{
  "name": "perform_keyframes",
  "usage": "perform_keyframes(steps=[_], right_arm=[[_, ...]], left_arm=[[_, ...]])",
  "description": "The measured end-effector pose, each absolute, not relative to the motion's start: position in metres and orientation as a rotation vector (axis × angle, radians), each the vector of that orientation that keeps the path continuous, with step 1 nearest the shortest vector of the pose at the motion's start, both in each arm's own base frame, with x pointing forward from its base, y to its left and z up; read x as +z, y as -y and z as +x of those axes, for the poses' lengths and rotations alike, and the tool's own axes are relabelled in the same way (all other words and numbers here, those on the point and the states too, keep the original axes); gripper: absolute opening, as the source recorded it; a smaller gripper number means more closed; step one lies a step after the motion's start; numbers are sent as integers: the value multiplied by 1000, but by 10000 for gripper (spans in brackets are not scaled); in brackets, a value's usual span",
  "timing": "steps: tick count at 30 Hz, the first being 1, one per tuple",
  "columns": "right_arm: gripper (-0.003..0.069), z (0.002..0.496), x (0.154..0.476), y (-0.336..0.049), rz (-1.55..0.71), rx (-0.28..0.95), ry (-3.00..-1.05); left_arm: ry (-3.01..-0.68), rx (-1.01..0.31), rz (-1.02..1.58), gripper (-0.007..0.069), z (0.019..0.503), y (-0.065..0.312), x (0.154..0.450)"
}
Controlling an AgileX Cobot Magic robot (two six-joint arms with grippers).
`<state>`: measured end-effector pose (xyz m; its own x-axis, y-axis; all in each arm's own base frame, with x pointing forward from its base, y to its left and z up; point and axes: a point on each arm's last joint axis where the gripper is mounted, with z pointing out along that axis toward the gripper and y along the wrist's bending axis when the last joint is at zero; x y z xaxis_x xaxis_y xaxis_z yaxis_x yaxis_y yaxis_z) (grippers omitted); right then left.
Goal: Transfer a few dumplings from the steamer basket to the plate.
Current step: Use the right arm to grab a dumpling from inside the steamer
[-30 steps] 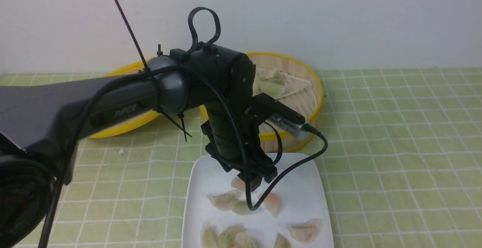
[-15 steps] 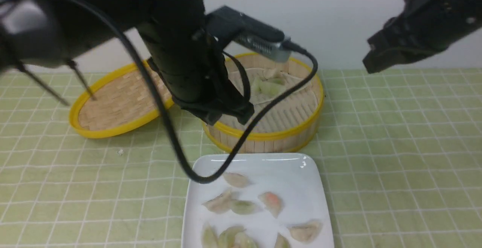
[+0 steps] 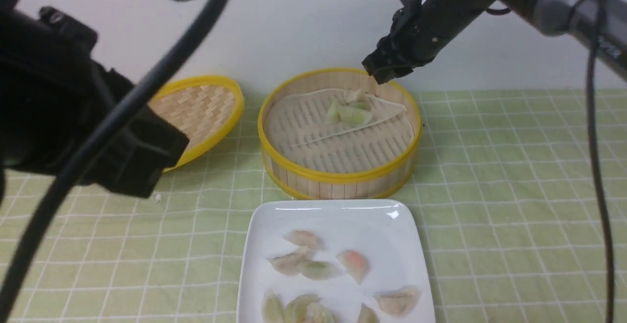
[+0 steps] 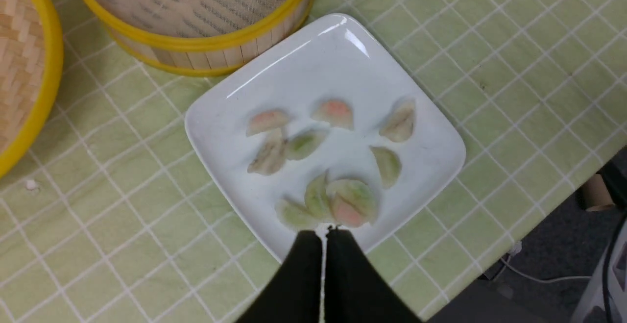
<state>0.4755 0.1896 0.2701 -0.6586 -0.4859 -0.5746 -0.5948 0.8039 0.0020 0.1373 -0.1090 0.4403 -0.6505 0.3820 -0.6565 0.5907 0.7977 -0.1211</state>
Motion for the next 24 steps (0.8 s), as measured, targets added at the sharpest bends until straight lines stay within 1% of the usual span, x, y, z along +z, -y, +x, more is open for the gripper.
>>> perform_keyframes(steps=[3,4,5,6,10,12,17,18,20,22,24], right_arm=[[288,489,252,-194,-818,245,-2409],[331,497,239,-197,-821,244,-2412],[359,500,232,-198,-822,243,-2412],[365,501,233,-199,-820,243,-2407],[444,513,202,-203,-819,242,-2416],[456,517,188,-204,-820,241,-2430],[459,520,160,-205,-827,241,-2472],[455,521,159,-205,-823,241,-2463],[409,522,161,-206,-816,239,-2448],[307,522,161,-207,-819,242,-2448],[181,522,165,-207,-823,243,-2447]], left_arm=[[-2355,-448,683,-6,128,102,438],[-2359,-455,666,-6,123,99,437],[-2357,-459,657,-6,120,97,437],[-2361,-460,655,-6,119,96,436],[-2374,-445,633,-6,112,89,431],[-2370,-425,629,-6,112,88,431],[-2372,-379,615,-6,114,85,430],[-2372,-374,612,-6,115,85,430],[-2370,-361,610,-6,115,84,430],[-2370,-357,610,-6,115,84,430],[-2369,-351,609,-6,116,84,430]])
